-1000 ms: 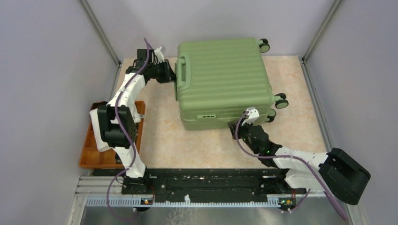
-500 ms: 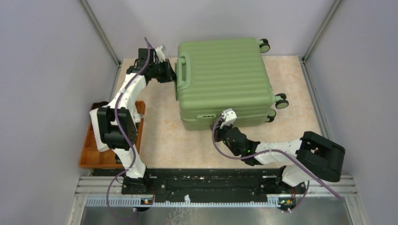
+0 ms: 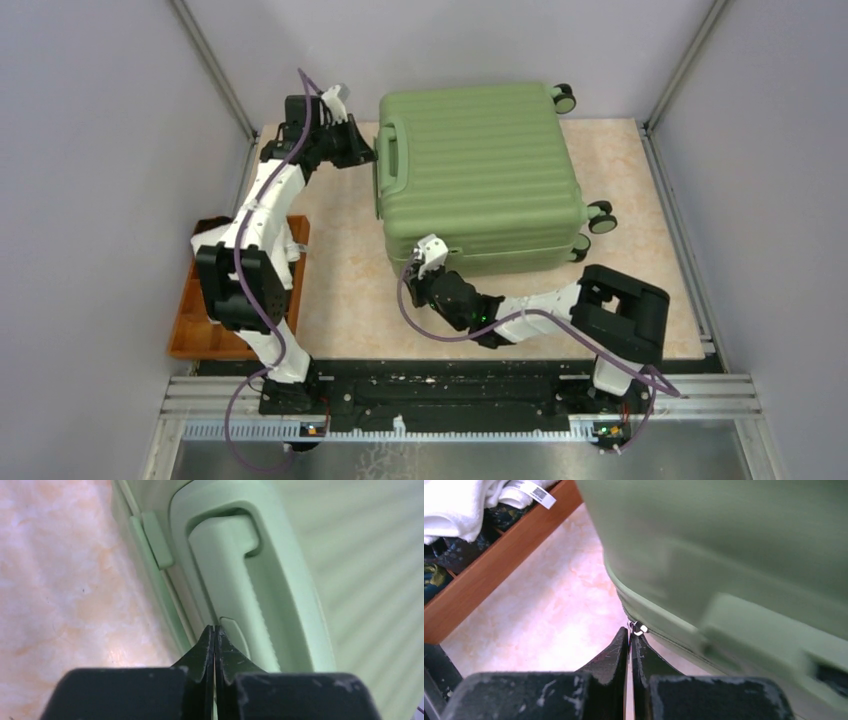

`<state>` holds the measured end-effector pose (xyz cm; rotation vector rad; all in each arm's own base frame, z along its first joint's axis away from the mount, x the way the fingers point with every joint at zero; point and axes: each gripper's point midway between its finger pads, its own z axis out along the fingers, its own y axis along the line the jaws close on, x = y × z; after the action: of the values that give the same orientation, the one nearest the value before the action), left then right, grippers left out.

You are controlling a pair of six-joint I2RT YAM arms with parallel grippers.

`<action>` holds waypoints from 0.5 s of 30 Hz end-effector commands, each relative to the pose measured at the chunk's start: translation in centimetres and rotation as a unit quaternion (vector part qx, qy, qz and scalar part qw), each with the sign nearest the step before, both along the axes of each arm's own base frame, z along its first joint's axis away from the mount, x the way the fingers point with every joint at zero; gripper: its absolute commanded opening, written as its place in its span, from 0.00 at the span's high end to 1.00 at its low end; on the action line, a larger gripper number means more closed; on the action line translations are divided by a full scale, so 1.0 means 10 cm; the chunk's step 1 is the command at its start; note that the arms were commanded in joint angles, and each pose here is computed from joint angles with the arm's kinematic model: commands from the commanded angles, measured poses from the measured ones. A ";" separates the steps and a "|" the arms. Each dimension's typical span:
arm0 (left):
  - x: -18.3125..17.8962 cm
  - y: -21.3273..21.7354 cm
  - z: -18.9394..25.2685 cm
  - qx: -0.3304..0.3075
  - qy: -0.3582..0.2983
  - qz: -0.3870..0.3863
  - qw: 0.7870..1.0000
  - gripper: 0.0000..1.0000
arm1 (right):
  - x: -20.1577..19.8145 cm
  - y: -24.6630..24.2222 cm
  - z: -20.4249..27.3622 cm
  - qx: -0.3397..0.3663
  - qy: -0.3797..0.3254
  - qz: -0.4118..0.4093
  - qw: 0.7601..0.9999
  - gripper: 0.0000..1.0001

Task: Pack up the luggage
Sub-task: Zip the luggage at the center of the board.

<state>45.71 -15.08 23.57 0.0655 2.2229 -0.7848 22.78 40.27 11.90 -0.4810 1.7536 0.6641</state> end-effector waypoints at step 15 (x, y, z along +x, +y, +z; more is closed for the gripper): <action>0.10 0.37 0.96 -0.045 -0.153 -0.028 0.987 1.00 | -0.28 -1.05 0.34 0.080 0.065 -0.123 0.987 0.64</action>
<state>43.92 -16.28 30.69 0.2366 2.0034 -0.9540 18.11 37.04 13.31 -0.4351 1.8139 0.7500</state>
